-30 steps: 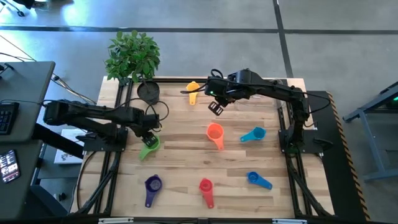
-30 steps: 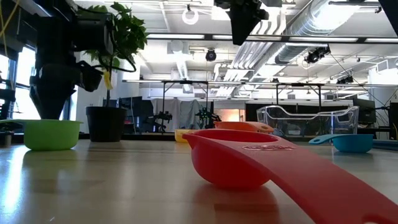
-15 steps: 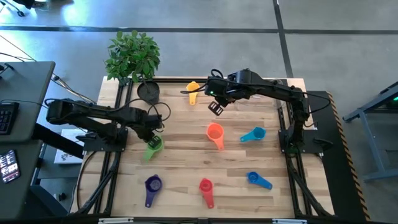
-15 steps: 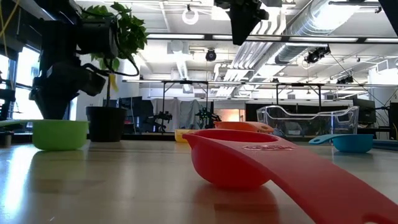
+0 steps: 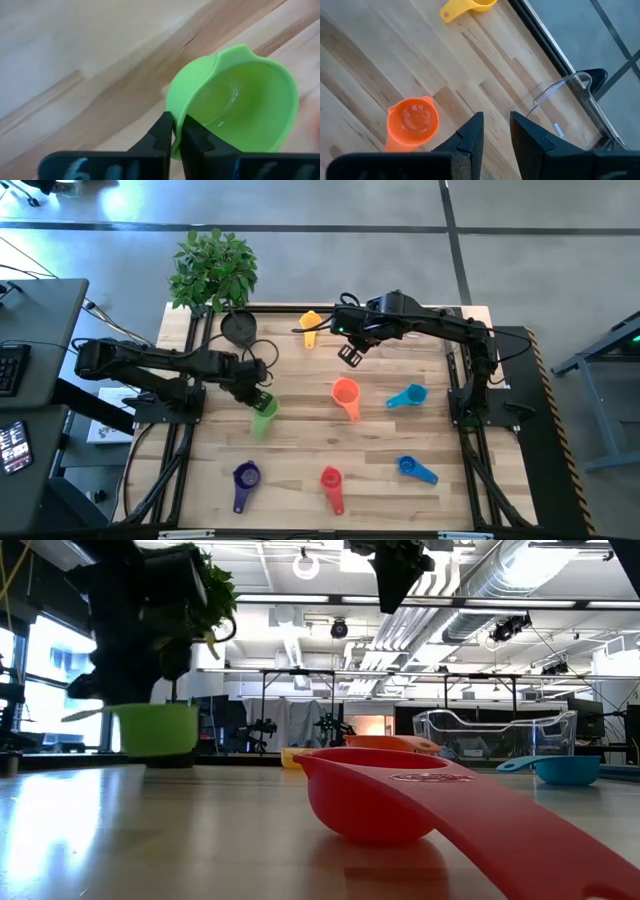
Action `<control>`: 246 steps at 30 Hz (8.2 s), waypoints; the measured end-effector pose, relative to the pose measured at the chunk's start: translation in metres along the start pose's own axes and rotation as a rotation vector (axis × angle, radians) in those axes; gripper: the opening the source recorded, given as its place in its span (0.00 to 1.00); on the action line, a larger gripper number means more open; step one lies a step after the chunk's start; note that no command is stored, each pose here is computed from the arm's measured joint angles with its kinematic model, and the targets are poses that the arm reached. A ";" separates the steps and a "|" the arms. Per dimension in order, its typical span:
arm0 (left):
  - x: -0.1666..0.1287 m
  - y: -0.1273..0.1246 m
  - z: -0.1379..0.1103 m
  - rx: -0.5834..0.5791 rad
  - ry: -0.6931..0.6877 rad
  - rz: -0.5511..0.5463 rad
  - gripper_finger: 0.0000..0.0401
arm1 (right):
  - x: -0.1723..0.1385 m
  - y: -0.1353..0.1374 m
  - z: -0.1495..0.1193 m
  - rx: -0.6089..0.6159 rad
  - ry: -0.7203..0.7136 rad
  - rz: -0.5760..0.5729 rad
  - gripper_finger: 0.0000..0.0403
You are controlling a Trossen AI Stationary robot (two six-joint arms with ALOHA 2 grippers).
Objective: Nest measuring cups in basket
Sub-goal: Stack the green measuring cup on the orange measuring cup
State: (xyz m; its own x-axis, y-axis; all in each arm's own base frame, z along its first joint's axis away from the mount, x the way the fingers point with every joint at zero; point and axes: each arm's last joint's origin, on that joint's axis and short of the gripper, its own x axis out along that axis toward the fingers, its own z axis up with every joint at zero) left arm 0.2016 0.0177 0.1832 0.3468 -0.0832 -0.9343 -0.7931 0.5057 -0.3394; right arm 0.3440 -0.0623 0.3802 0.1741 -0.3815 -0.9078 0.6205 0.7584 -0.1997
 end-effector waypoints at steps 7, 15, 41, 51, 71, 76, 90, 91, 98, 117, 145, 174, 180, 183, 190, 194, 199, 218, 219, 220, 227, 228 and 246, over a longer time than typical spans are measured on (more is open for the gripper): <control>-0.026 -0.026 0.019 0.011 -0.175 -0.072 0.02 | 0.000 0.002 -0.001 0.067 0.050 0.094 0.22; -0.046 -0.043 0.030 0.009 -0.286 -0.120 0.02 | -0.002 0.009 -0.001 0.147 0.037 0.137 0.22; -0.059 -0.065 0.045 0.172 -0.509 -0.312 0.02 | -0.048 0.101 -0.029 0.236 -0.158 0.450 0.22; -0.063 -0.070 0.048 0.245 -0.569 -0.349 0.02 | -0.054 0.119 -0.042 0.354 -0.140 0.479 0.33; -0.072 -0.079 0.053 0.257 -0.642 -0.474 0.02 | -0.023 0.152 -0.043 0.344 -0.162 0.366 0.39; -0.074 -0.081 0.054 0.239 -0.651 -0.494 0.02 | -0.021 0.153 -0.042 0.360 -0.195 0.336 0.39; -0.078 -0.084 0.056 0.214 -0.688 -0.550 0.02 | -0.018 0.155 -0.040 0.390 -0.224 0.324 0.26; -0.079 -0.085 0.056 0.215 -0.693 -0.554 0.02 | -0.017 0.156 -0.039 0.390 -0.222 0.324 0.23; -0.079 -0.085 0.057 0.253 -0.711 -0.540 0.02 | -0.016 0.157 -0.039 0.381 -0.224 0.334 0.02; -0.081 -0.088 0.055 0.423 -0.704 -0.586 0.26 | -0.016 0.156 -0.041 0.405 -0.182 0.336 0.00; -0.090 -0.091 0.061 0.406 -0.758 -0.681 0.36 | -0.056 0.045 -0.061 0.150 -0.126 0.070 0.00; -0.090 -0.091 0.062 0.384 -0.785 -0.658 0.36 | 0.096 0.012 -0.164 0.366 -0.417 1.149 0.00; -0.090 -0.090 0.062 0.367 -0.778 -0.665 0.36 | 0.116 0.011 -0.185 0.388 -0.424 1.267 0.00; -0.090 -0.090 0.062 0.366 -0.777 -0.665 0.36 | 0.122 0.009 -0.191 0.401 -0.406 1.286 0.00; -0.090 -0.091 0.062 0.362 -0.776 -0.667 0.36 | 0.121 0.007 -0.190 0.392 -0.369 1.364 0.00; -0.090 -0.090 0.062 0.352 -0.789 -0.654 0.36 | 0.123 0.006 -0.189 0.404 -0.299 1.400 0.00; -0.090 -0.090 0.062 0.347 -0.795 -0.647 0.36 | 0.133 0.004 -0.186 0.425 -0.222 1.405 0.00; -0.090 -0.090 0.063 0.341 -0.800 -0.638 0.36 | 0.177 0.023 -0.156 0.293 -0.101 1.469 0.00; -0.090 -0.090 0.063 0.341 -0.800 -0.638 0.36 | 0.179 0.025 -0.154 0.289 -0.093 1.468 0.00; -0.090 -0.090 0.063 0.341 -0.799 -0.637 0.36 | 0.180 0.026 -0.153 0.289 -0.087 1.463 0.00; -0.090 -0.089 0.062 0.341 -0.796 -0.634 0.36 | 0.194 0.029 -0.159 0.315 -0.007 1.394 0.00; -0.090 -0.089 0.062 0.341 -0.796 -0.634 0.36 | 0.195 0.029 -0.160 0.316 -0.007 1.387 0.00; -0.089 -0.089 0.062 0.342 -0.794 -0.632 0.36 | 0.203 0.022 -0.161 0.349 0.010 1.311 0.00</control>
State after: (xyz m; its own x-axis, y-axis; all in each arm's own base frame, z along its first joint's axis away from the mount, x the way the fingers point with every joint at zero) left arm 0.2726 0.0335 0.3037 0.9699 0.1063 -0.2192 -0.2162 0.7904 -0.5731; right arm 0.2698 -0.0378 0.1320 0.7768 0.5166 -0.3601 0.1647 0.3852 0.9080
